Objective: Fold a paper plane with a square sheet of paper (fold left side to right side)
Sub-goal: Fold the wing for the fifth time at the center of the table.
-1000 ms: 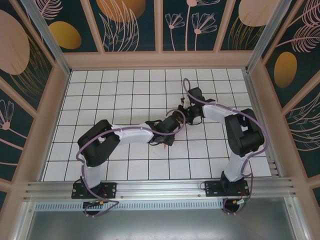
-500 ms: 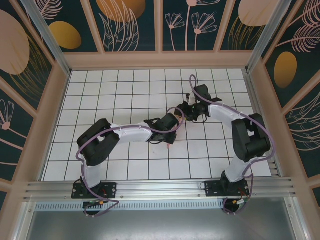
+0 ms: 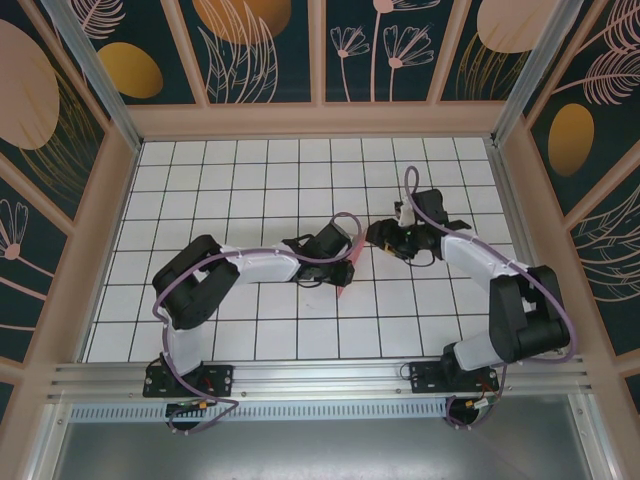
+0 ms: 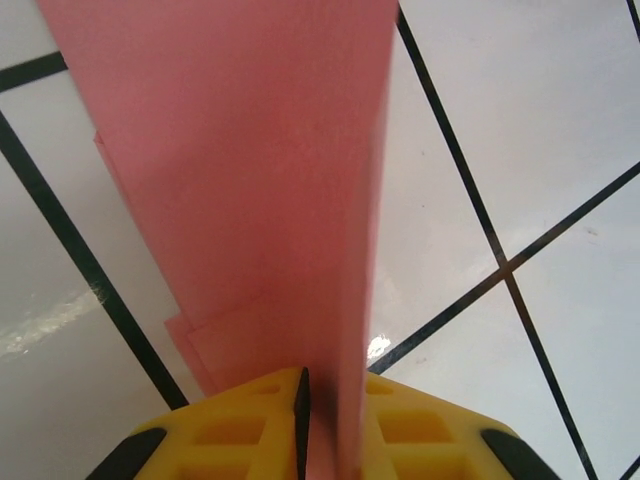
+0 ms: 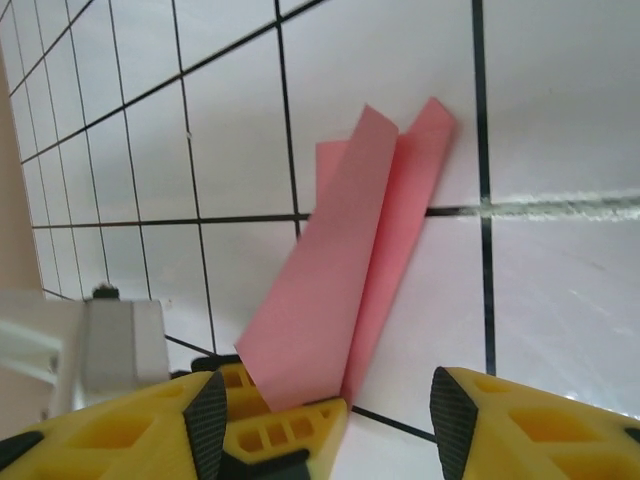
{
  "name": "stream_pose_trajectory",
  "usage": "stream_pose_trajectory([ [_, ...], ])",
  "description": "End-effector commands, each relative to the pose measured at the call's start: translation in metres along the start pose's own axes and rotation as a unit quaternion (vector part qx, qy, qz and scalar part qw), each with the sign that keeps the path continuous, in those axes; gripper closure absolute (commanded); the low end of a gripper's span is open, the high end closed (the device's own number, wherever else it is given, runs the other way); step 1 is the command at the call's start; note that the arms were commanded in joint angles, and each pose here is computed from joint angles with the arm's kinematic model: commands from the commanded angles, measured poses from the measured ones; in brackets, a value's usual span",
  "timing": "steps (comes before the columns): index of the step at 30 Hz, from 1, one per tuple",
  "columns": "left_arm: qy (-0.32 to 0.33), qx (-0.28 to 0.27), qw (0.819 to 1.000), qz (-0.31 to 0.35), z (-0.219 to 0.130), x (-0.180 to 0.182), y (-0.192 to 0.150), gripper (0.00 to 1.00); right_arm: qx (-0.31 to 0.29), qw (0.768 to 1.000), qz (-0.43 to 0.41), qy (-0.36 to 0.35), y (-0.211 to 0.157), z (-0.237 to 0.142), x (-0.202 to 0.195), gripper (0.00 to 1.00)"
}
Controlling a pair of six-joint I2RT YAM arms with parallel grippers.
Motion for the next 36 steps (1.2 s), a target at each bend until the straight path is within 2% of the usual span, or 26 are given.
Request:
stream_pose_trajectory([
  [1,-0.032,0.01,0.999,-0.017,0.009,0.001,-0.004,0.81,0.004,1.0,-0.005,0.02,-0.008,0.003,-0.006,0.39],
  [10,-0.064,0.013,0.997,-0.041,0.015,0.007,-0.006,0.83,0.022,0.999,0.009,0.024,-0.013,0.029,-0.013,0.4],
  [22,-0.072,0.018,0.996,-0.052,0.019,0.01,-0.008,0.83,0.039,0.999,0.021,0.007,-0.011,0.054,-0.012,0.44],
  [36,-0.082,0.02,0.995,-0.054,0.021,0.01,-0.009,0.82,0.039,0.999,0.032,-0.013,-0.008,0.067,-0.015,0.45],
])
Point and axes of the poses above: each hand's point on the last joint's axis, 136 mm out from that joint toward the fingers, its own z axis out along the fingers, its own x axis along the line the jaws close on, y = z × x, the point moved 7 cm from there along -z, back along the fingers, and after that the axes turned 11 degrees about z, right-handed, at the moved point
